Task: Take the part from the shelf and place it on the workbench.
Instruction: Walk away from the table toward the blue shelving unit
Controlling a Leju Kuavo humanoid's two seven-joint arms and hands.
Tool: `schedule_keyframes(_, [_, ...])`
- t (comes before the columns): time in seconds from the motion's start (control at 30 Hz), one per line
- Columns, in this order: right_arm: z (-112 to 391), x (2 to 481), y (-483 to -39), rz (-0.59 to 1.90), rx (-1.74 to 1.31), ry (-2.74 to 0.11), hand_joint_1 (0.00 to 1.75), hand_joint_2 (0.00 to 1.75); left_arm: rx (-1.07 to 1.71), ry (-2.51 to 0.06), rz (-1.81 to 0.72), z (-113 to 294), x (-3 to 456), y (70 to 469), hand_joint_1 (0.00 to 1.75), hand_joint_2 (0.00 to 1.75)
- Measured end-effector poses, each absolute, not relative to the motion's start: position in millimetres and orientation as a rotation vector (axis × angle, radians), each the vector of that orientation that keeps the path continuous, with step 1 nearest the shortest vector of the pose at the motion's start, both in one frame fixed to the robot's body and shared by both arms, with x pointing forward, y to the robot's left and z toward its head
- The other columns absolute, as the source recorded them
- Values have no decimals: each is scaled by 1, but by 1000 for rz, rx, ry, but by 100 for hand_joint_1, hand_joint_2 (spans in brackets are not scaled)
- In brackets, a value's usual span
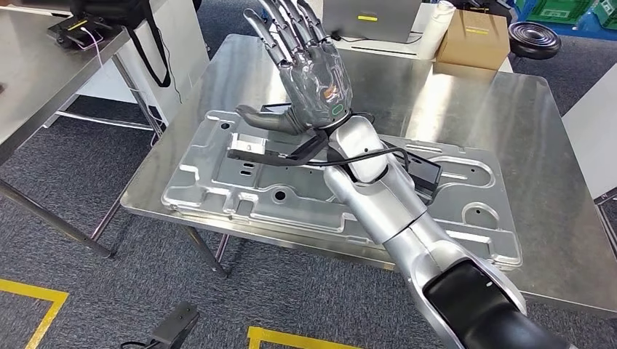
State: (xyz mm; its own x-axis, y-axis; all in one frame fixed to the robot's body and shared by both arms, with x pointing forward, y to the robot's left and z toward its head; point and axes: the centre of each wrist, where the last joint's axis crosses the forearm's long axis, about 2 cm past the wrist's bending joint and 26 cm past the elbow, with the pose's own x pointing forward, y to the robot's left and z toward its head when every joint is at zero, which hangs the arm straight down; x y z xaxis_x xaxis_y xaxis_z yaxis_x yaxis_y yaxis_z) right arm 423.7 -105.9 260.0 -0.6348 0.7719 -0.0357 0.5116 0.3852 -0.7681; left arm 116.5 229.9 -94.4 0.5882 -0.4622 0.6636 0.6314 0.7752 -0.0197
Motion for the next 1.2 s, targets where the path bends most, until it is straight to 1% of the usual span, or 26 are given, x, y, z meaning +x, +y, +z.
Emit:
schedule_keyframes(0.43, [245,420,-113,1148,-1109,-2296,0,0,-275,-692,-649,-94,117,227,0,0])
schedule_keyframes(1.2, [244,418,-111,1154,-1095,-2312,0,0,-282,-694,-651,-93,119,224,0,0])
